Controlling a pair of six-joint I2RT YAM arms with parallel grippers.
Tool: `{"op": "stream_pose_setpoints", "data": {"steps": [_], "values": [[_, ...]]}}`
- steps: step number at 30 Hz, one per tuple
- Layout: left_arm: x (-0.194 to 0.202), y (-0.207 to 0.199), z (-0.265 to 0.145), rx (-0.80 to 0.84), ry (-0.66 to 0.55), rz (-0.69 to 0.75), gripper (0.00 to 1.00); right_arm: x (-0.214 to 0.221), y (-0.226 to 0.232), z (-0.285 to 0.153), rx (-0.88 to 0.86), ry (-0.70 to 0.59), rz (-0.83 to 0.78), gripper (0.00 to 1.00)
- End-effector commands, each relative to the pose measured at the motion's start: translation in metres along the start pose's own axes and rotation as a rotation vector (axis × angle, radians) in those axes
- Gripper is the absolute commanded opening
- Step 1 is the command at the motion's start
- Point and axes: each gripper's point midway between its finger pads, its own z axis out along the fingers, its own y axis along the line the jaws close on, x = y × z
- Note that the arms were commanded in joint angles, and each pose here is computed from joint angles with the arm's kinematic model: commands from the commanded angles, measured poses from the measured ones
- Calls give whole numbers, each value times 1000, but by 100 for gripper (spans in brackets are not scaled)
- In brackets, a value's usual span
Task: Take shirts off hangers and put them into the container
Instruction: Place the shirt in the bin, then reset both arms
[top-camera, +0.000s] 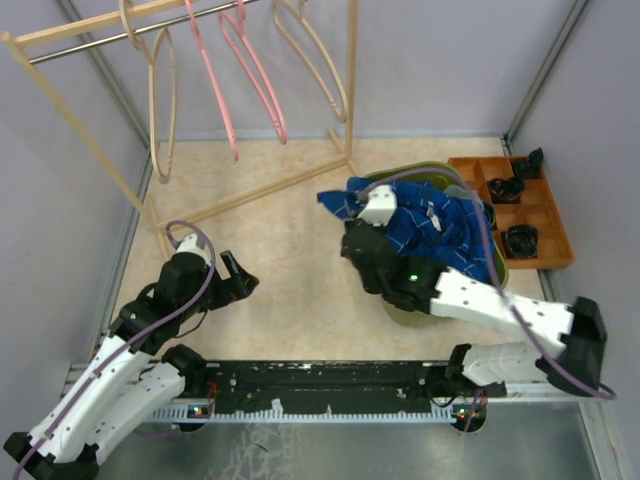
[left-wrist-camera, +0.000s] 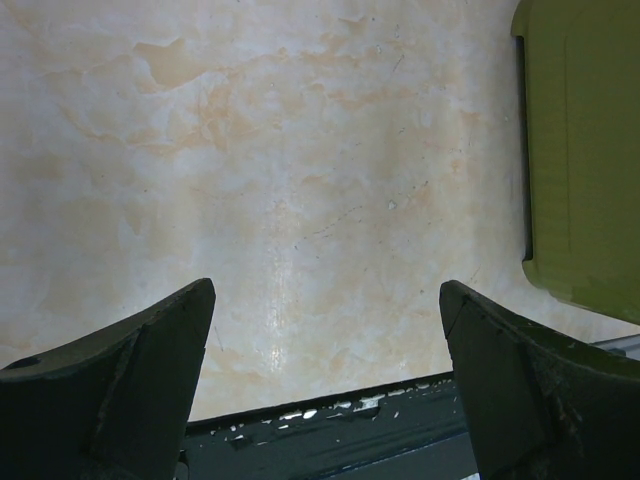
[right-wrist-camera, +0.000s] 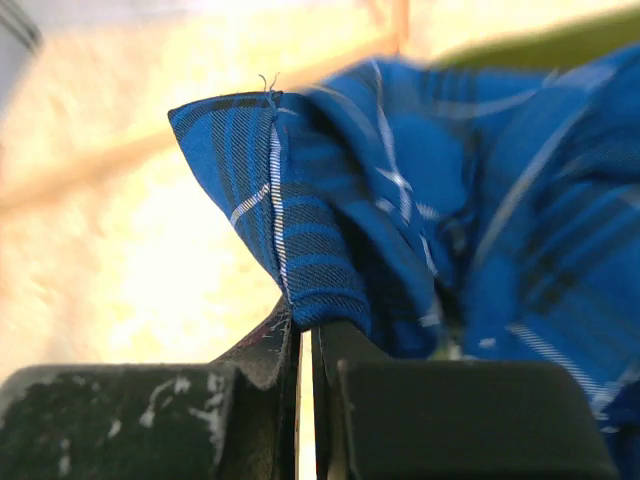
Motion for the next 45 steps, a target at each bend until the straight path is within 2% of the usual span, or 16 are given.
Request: {"op": "stream_pose_setpoints", "data": {"steps": [1, 4, 7, 12, 15, 19, 22, 25, 30, 36, 45], "values": [[-10, -8, -1, 24, -27, -3, 99, -82, -48, -40, 90, -169, 33, 0], [-8, -10, 2, 29, -18, 3, 99, -89, -85, -51, 168, -139, 1, 0], [-7, -10, 4, 29, -12, 7, 99, -76, -128, -56, 292, -73, 11, 3], [-6, -10, 4, 34, -12, 1, 99, -12, -177, -44, 383, 145, 89, 8], [-5, -10, 3, 35, -10, 1, 99, 38, -198, -35, 434, 312, 91, 16], [-4, -10, 3, 37, -5, 0, 99, 59, -198, -33, 436, 398, 78, 25], [-4, -10, 3, 38, -3, 2, 99, 35, -191, -36, 398, 343, 99, 35], [-4, -11, 3, 40, 0, -1, 99, -7, -184, -49, 334, 235, 131, 52], [-3, -12, 4, 47, 0, -11, 99, -67, -177, -85, 220, 55, 200, 69], [-2, -15, 6, 57, 11, -12, 99, -96, -166, -108, 116, -34, 285, 75], [-6, -15, 2, 54, -7, -12, 99, -108, -133, -110, -58, -41, 313, 75]]}}
